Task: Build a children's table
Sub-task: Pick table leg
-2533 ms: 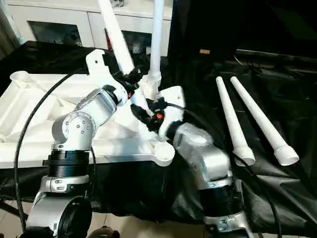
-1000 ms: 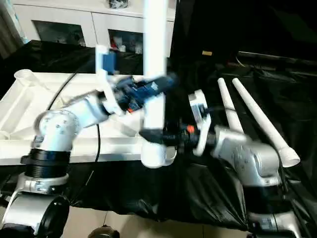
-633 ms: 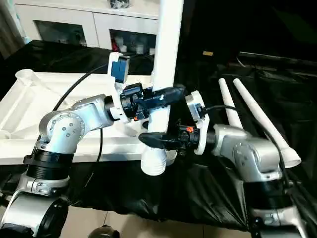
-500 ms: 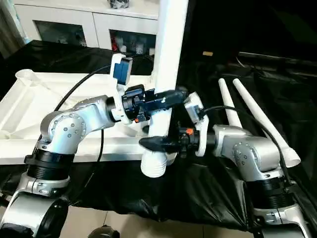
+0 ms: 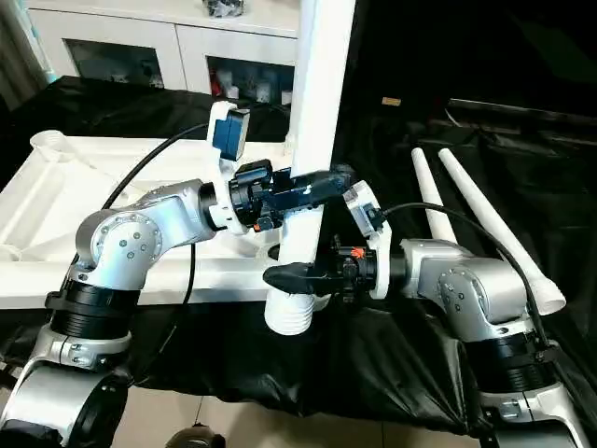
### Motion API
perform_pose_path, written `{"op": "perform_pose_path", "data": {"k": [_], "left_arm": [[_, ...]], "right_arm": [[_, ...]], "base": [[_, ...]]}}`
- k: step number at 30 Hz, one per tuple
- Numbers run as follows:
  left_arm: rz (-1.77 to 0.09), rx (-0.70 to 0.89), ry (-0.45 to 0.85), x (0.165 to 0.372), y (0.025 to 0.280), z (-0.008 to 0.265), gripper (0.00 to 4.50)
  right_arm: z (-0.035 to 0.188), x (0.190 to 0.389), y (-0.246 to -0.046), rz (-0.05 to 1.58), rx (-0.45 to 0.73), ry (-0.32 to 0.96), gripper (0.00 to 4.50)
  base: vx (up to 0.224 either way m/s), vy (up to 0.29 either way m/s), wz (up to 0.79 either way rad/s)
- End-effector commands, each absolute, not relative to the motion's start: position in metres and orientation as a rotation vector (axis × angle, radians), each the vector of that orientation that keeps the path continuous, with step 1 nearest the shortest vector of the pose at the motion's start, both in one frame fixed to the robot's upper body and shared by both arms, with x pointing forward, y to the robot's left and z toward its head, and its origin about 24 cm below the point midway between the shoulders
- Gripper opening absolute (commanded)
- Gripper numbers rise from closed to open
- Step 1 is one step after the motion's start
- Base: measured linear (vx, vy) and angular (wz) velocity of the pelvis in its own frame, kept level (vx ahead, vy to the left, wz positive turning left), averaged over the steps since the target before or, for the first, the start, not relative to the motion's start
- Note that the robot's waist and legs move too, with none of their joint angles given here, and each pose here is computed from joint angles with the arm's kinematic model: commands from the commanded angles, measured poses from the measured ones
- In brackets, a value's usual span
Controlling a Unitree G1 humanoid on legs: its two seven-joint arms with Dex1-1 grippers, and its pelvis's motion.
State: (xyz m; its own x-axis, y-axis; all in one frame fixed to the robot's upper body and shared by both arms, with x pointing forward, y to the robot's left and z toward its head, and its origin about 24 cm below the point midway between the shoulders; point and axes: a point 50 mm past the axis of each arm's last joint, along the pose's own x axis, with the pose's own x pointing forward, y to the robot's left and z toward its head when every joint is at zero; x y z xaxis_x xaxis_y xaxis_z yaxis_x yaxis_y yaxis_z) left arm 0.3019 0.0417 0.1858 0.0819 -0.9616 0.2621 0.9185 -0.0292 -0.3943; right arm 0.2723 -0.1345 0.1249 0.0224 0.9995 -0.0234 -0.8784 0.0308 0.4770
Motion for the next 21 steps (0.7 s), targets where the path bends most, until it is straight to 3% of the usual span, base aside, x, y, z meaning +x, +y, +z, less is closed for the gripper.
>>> {"op": "perform_pose_path", "data": {"k": [1, 5, 13, 16, 20, 21], "left_arm": [[-1.545, -0.512, 0.086, 0.300, 0.037, 0.192, 1.86], [-1.547, -0.512, 0.087, 0.299, 0.037, 0.192, 1.86], [-1.549, -0.499, 0.078, 0.298, 0.037, 0.192, 1.86], [-1.525, -0.534, 0.073, 0.300, 0.038, 0.194, 2.56], [-1.508, -0.609, -0.044, 0.303, 0.046, 0.207, 2.76], [-1.505, -0.637, -0.071, 0.303, 0.048, 0.210, 2.99]], "right_arm": [[0.127, 0.273, -0.137, 1.506, 0.363, 0.412, 2.30], [0.127, 0.272, -0.137, 1.516, 0.372, 0.419, 2.01], [0.126, 0.273, -0.137, 1.511, 0.367, 0.422, 1.93], [0.126, 0.273, -0.138, 1.507, 0.365, 0.420, 1.93], [0.125, 0.273, -0.137, 1.495, 0.361, 0.408, 1.92], [0.125, 0.273, -0.137, 1.493, 0.361, 0.403, 1.90]], "base": [[0.000, 0.000, 0.00], [0.000, 0.000, 0.00], [0.000, 0.000, 0.00], [0.000, 0.000, 0.00], [0.000, 0.000, 0.00], [0.000, 0.000, 0.00]]}}
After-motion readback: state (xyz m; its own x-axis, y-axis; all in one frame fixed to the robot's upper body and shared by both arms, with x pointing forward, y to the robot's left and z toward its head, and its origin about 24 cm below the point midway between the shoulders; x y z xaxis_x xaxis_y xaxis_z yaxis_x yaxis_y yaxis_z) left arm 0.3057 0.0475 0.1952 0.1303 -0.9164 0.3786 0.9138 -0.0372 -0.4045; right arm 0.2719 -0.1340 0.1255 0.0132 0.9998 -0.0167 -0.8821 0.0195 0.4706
